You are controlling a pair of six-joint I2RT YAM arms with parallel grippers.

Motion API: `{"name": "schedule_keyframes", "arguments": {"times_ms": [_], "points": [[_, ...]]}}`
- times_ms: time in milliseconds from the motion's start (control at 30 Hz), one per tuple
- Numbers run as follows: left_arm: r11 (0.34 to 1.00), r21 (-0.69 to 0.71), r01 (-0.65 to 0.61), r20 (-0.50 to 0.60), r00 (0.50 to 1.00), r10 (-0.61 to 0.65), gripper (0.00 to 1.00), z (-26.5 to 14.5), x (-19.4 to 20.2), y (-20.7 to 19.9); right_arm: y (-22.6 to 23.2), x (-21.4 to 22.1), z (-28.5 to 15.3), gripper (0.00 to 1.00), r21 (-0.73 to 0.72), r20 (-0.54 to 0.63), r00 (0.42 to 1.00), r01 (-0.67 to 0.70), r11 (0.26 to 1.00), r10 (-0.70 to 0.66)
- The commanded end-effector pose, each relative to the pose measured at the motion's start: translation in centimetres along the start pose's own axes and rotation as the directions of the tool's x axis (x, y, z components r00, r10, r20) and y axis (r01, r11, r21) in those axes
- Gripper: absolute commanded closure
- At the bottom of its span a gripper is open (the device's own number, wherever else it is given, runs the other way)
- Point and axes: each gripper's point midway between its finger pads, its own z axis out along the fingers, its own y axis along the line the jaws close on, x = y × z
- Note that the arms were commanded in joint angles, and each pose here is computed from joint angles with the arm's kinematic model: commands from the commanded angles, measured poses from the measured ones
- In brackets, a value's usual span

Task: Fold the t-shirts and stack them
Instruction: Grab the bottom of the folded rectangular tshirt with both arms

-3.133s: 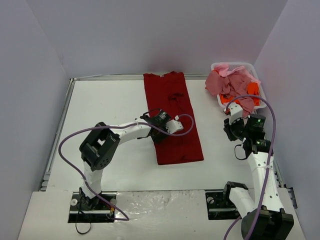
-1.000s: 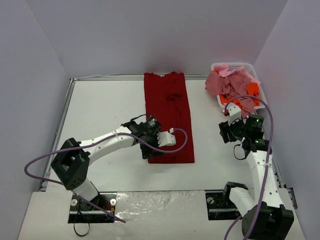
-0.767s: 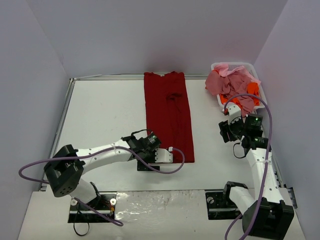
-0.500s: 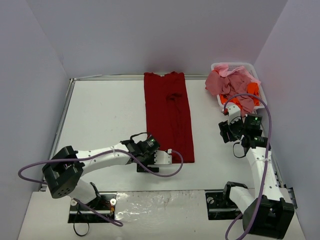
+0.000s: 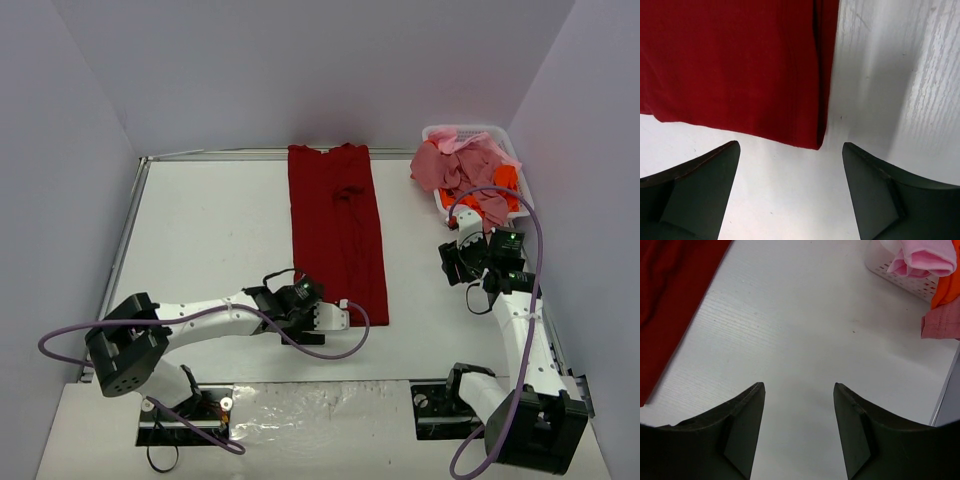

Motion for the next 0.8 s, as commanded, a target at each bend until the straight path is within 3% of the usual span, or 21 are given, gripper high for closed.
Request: {"name": "schedule_keyframes", "arguments": {"times_ms": [0,367,767], "points": [[0.999,-0.034,0.012,0.038,0.999,-0.011,0.18,0.0,-1.1,0.4,-0.4,0.1,0.1,0.46,0.017,0.003,1.000,-0.008,1.000,0.008],[0.999,-0.044,0.011,-0.017,1.000,-0.012,0.25,1.2,-0.2,0.3,-0.4,0.0,0.0,0.46,0.019,0.007,1.000,-0.005,1.000,0.005],[1.000,-0.028,0.012,-0.043,0.999,-0.014,0.74,2.0,0.5,-0.3,-0.3,0.0,-0.1,0.45,0.019,0.010,1.000,-0.004,1.000,0.003]]}}
